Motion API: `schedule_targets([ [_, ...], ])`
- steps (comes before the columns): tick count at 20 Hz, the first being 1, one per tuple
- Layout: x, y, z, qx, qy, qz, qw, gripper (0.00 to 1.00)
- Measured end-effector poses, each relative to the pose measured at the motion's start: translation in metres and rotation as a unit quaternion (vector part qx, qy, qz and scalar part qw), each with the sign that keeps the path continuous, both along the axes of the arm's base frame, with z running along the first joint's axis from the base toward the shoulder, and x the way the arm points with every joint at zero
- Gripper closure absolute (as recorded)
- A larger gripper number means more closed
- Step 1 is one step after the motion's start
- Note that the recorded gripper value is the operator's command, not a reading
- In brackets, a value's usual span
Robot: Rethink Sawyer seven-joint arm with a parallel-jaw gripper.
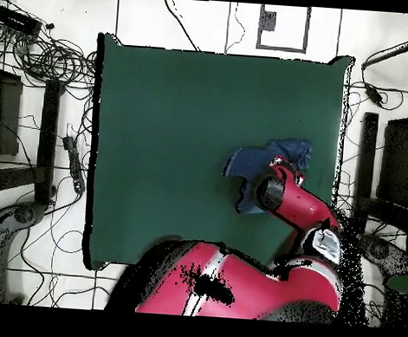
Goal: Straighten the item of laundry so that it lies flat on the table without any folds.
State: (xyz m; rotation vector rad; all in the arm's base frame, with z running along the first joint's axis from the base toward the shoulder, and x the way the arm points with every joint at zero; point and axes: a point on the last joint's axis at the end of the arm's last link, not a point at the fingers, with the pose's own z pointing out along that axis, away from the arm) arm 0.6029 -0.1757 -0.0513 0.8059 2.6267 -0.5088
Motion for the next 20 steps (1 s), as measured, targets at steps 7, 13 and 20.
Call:
schedule_targets([
  [7,0.003,-0.04,0.003,0.046,-0.032,0.023,0.9982,1.0],
  [13,0.005,-0.054,0.004,0.063,-0.043,0.04,0.9963,1.0],
  [20,0.009,-0.03,0.006,0.0,-0.005,0.081,0.9967,1.0],
])
